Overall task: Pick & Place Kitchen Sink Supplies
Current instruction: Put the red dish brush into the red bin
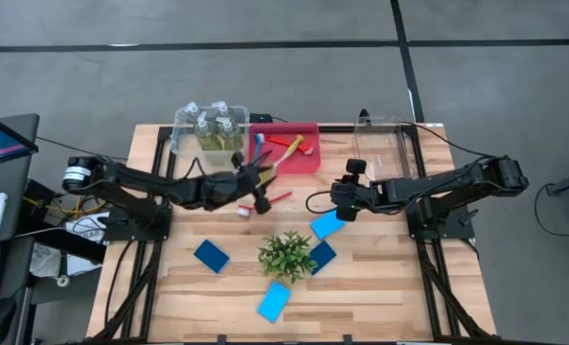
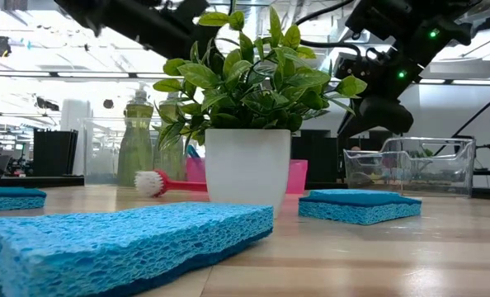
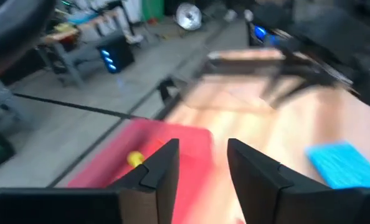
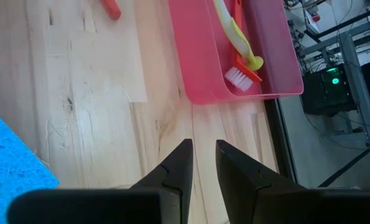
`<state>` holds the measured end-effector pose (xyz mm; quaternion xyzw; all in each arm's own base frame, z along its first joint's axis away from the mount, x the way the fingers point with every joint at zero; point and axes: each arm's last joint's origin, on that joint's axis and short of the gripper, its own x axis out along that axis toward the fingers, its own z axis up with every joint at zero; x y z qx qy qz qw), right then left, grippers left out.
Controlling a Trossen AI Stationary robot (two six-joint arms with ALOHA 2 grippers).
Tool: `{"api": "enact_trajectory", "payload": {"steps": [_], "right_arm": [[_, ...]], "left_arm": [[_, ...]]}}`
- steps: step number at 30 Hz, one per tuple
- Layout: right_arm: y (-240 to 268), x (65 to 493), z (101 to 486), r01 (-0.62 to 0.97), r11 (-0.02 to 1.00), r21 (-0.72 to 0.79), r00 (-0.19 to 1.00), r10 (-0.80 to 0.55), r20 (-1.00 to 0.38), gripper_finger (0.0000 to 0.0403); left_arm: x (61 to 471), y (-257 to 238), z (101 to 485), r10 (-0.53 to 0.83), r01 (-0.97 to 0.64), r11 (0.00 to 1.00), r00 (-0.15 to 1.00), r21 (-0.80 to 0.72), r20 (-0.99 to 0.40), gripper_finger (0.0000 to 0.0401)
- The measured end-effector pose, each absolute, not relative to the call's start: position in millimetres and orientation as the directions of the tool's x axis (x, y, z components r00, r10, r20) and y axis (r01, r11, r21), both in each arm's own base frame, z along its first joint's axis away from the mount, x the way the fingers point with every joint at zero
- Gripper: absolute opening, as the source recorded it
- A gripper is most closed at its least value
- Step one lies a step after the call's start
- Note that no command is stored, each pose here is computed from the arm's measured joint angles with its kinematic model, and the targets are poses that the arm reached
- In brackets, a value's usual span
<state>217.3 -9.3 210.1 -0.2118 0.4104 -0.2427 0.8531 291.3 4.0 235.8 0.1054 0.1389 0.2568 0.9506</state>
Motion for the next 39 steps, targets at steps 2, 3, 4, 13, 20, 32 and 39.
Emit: {"api": "enact_trajectory", "payload": {"steps": [2, 3, 4, 13, 20, 32, 39], "right_arm": [[-9, 217, 210, 0.242, 0.793, -0.559, 0.545, -0.588, -0.597, 0.0063], [-9, 217, 210, 0.242, 0.793, -0.559, 0.545, -0.588, -0.597, 0.0063], [-9, 217, 210, 0.242, 0.793, -0.559, 0.545, -0.588, -0.597, 0.0063], [-9, 218, 210, 0.252, 0.795, -0.553, 0.548, -0.588, -0.595, 0.0063], [-9, 219, 212, 0.265, 0.795, -0.546, 0.563, -0.587, -0.582, 0.0063], [-9, 220, 213, 0.271, 0.795, -0.542, 0.57, -0.587, -0.576, 0.0063], [-9, 220, 213, 0.271, 0.795, -0.542, 0.57, -0.586, -0.576, 0.0063]], "left_arm": [[286, -7, 235, 0.487, -0.428, 0.867, 0.836, 0.256, -0.253, 0.015], [284, -12, 235, 0.476, -0.42, 0.875, 0.836, 0.242, -0.272, 0.0156], [281, -17, 233, 0.466, -0.413, 0.882, 0.838, 0.228, -0.286, 0.0161], [253, -45, 190, 0.389, -0.318, 0.919, 0.833, 0.234, -0.394, 0.0207], [234, -37, 159, 0.401, -0.308, 0.914, 0.787, 0.264, -0.469, 0.0226], [229, -12, 140, 0.338, -0.32, 0.939, 0.783, 0.128, -0.522, 0.0228], [234, -5, 121, 0.299, -0.293, 0.95, 0.748, 0.109, -0.593, 0.0228]]}}
